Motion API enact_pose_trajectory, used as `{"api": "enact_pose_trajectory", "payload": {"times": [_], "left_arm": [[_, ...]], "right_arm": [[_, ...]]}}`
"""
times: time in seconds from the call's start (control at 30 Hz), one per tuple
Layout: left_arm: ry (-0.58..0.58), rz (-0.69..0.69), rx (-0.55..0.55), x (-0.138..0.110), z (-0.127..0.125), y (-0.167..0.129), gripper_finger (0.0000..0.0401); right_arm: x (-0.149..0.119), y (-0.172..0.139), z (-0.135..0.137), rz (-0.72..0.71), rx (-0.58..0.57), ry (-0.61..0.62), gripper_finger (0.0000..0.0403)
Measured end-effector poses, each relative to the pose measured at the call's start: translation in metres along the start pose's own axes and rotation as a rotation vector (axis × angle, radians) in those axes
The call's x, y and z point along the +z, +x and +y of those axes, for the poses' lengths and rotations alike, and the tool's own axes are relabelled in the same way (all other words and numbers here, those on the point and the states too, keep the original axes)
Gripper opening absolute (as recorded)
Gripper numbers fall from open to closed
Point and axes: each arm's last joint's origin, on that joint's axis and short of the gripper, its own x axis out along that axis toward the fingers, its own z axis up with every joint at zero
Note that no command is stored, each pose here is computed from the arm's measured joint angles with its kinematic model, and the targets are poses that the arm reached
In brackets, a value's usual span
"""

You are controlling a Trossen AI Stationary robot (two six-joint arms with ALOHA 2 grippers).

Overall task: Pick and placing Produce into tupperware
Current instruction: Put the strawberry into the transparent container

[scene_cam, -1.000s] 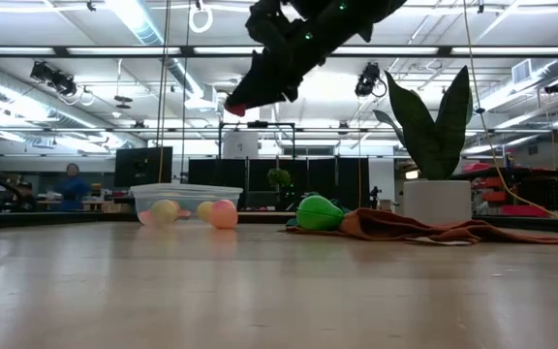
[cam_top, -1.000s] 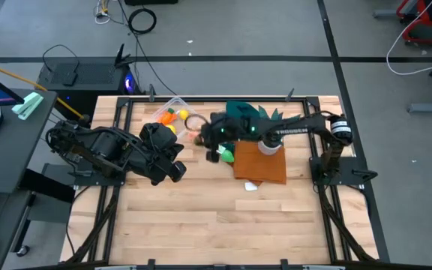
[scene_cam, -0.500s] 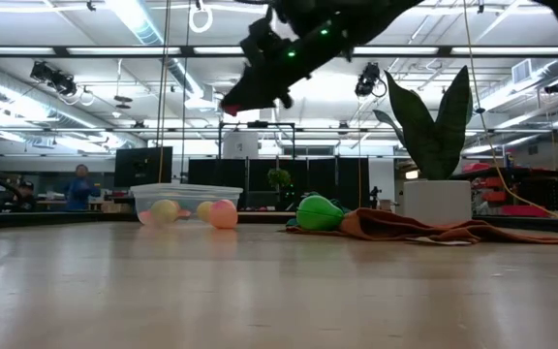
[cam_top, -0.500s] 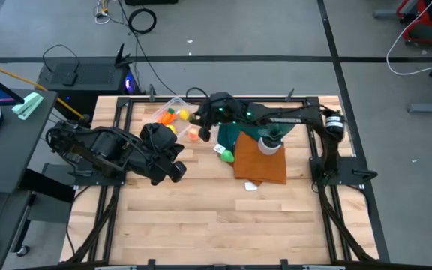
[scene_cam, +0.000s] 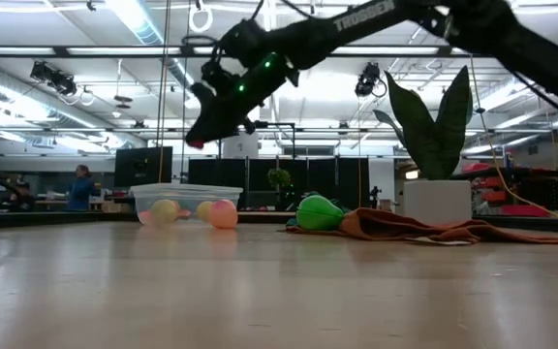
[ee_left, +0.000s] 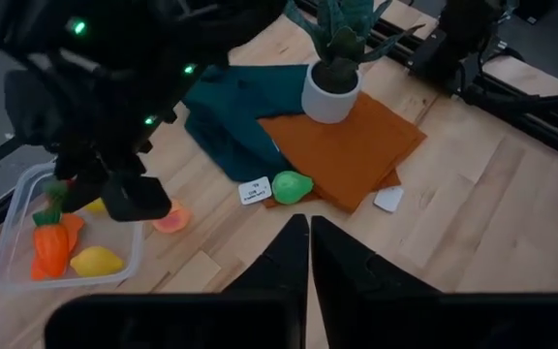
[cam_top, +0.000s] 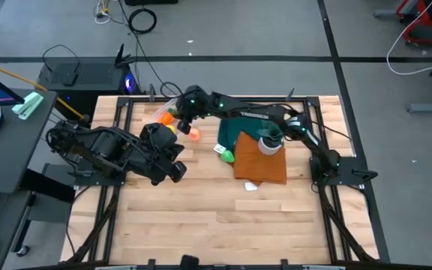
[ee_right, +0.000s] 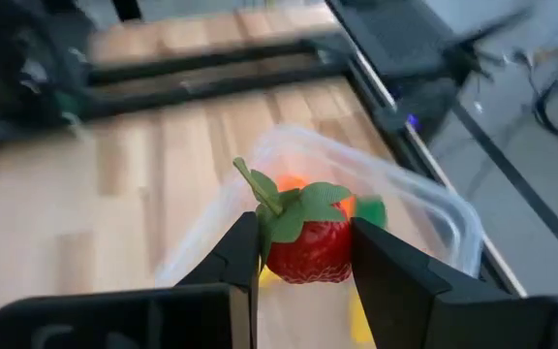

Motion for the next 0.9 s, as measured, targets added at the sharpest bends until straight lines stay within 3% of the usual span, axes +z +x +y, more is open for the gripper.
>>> {"api": "enact_pose_trajectory", "payload": {"times": [0.3,0.9], "left_arm": [[-0.007,0.000,-0.001,0.000,0.000,0.000,0.0014],[-0.013,0.007,-0.016,0.000,-0.001,0.000,0.0020]], "right_arm": [[-0.027,0.032,-0.017,0.103,-0.040,0.040,0.0090],[-0.050,0.043,-0.020,0.231,-0.039,0.046,0.0095]]}}
